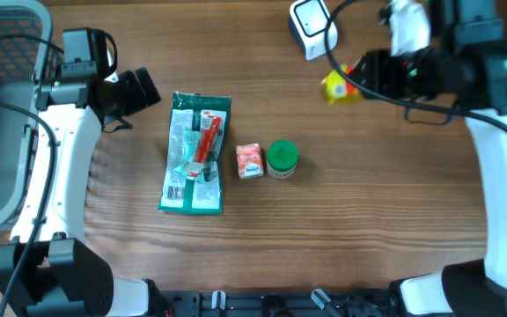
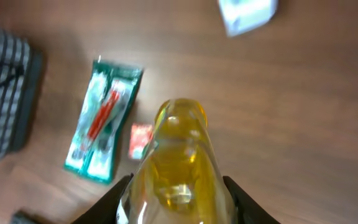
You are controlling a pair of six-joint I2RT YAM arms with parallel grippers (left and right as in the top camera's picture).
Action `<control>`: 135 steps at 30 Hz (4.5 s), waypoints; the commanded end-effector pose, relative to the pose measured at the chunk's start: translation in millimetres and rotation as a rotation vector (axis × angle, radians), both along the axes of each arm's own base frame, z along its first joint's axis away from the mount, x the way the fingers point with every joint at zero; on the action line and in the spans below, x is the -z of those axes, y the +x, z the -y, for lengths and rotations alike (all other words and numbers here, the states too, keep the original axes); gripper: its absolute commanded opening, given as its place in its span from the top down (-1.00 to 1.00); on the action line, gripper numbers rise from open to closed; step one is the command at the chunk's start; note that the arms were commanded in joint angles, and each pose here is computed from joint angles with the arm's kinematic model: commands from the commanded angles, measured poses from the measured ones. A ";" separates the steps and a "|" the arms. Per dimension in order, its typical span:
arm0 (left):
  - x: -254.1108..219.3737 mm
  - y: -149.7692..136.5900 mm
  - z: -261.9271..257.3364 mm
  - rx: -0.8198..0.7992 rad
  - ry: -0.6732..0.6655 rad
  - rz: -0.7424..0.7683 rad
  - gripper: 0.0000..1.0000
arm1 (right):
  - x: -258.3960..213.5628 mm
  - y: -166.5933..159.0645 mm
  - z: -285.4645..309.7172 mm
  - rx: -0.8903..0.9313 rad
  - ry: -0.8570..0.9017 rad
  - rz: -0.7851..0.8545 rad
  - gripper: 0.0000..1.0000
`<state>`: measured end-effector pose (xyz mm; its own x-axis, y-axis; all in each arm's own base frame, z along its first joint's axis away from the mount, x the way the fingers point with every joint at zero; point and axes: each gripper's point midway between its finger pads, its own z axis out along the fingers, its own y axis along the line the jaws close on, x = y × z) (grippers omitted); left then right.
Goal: Scan the item barcode
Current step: 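Lift the oil bottle and hold it up to the white scanner, then carry the bottle to the right side and set it upright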
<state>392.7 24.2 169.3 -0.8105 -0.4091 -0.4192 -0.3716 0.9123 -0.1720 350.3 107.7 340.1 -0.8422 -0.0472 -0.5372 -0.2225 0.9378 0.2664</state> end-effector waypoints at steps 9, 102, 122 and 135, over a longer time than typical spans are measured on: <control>-7.6 2.2 0.3 0.002 -0.005 0.022 -1.00 | 67.6 132.7 10.0 0.080 -0.601 0.178 0.27; -7.6 2.2 0.3 0.002 -0.005 0.022 -1.00 | 239.9 0.3 162.2 0.381 -0.293 -0.397 -0.24; -7.6 2.2 0.3 0.002 -0.005 0.022 -1.00 | 75.2 27.9 73.4 0.435 -0.077 -0.221 -1.00; -7.6 2.2 0.1 0.002 -0.005 0.022 -1.00 | 125.0 -6.6 -99.7 0.445 0.006 -0.404 -0.88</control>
<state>392.7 24.2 169.3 -0.8105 -0.4091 -0.4192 -0.3716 0.9123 -0.1720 346.3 192.1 240.8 -0.9341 0.2735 -0.2296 0.2015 0.9345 0.2935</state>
